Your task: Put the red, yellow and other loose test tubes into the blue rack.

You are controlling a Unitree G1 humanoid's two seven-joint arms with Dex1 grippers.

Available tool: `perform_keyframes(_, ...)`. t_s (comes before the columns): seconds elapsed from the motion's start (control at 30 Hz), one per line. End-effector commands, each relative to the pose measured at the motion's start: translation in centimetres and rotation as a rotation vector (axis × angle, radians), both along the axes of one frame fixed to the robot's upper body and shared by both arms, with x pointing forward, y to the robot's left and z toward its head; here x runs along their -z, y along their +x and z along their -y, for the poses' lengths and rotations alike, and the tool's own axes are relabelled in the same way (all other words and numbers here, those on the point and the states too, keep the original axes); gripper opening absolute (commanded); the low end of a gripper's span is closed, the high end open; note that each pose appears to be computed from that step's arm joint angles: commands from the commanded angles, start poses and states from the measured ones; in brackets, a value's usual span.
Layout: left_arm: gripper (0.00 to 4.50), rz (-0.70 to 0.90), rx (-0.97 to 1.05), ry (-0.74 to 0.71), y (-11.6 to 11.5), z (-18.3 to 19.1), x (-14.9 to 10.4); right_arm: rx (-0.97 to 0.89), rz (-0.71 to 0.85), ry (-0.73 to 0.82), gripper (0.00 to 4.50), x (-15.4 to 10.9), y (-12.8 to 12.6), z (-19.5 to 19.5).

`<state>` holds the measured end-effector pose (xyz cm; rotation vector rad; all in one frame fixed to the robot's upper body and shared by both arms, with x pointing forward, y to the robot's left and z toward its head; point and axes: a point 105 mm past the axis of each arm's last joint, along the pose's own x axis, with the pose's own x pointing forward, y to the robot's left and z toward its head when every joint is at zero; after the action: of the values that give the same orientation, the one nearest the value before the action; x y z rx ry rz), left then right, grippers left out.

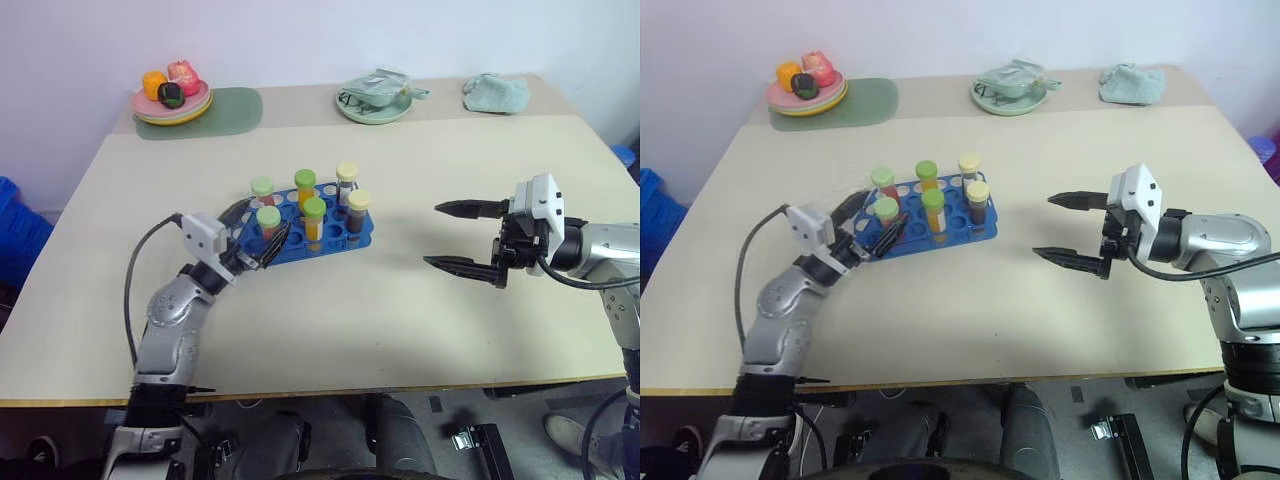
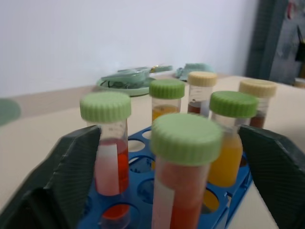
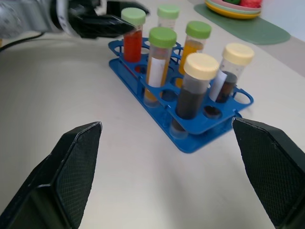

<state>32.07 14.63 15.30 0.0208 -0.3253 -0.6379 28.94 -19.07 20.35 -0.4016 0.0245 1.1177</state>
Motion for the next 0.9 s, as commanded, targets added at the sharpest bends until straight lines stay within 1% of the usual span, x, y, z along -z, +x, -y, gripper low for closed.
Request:
perform_keyframes(0.03, 4.44, 0.057, 0.010, 0.025, -1.5, -1.8, -2.2, -0.015, 0.044, 0.001, 4.50, -0.8, 0.1, -0.1)
perform_keyframes(0.1, 4.44, 0.055, 0.018, 0.074, -2.4, -3.4, -2.8, -0.016, 0.043, 0.007, 4.50, -0.8, 0.3, -0.1)
perform_keyframes(0.17, 4.44, 0.044, 0.029, 0.092, -2.9, -4.3, -3.3, -0.013, 0.041, 0.011, 4.50, -0.7, 0.4, 0.0)
perform_keyframes(0.27, 4.44, -0.012, 0.081, 0.144, -3.8, -6.4, -4.2, -0.006, 0.029, 0.010, 4.50, -0.2, 0.5, 0.8)
perform_keyframes(0.33, 4.44, -0.050, 0.112, 0.182, -3.9, -7.2, -4.6, 0.001, 0.016, 0.014, 4.50, 0.1, 0.4, 1.4)
perform_keyframes(0.47, 4.44, -0.065, 0.155, 0.258, -4.0, -8.4, -6.2, 0.010, 0.001, 0.028, 4.50, 0.4, 0.1, 2.5)
perform_keyframes(0.57, 4.44, -0.080, 0.230, 0.329, -4.8, -9.1, -6.4, 0.020, 0.015, 0.040, 4.50, 0.5, 0.0, 3.3)
perform_keyframes(0.67, 4.44, -0.122, 0.281, 0.389, -5.1, -9.0, -6.0, 0.026, 0.008, 0.031, 4.50, 0.6, -0.1, 3.9)
perform_keyframes(0.77, 4.44, -0.097, 0.297, 0.427, -4.6, -9.0, -6.4, 0.021, 0.005, 0.038, 4.50, 0.1, -0.2, 3.8)
perform_keyframes(0.9, 4.44, -0.087, 0.294, 0.431, -3.4, -9.1, -6.5, 0.008, 0.031, 0.037, 4.50, -0.6, -0.4, 3.1)
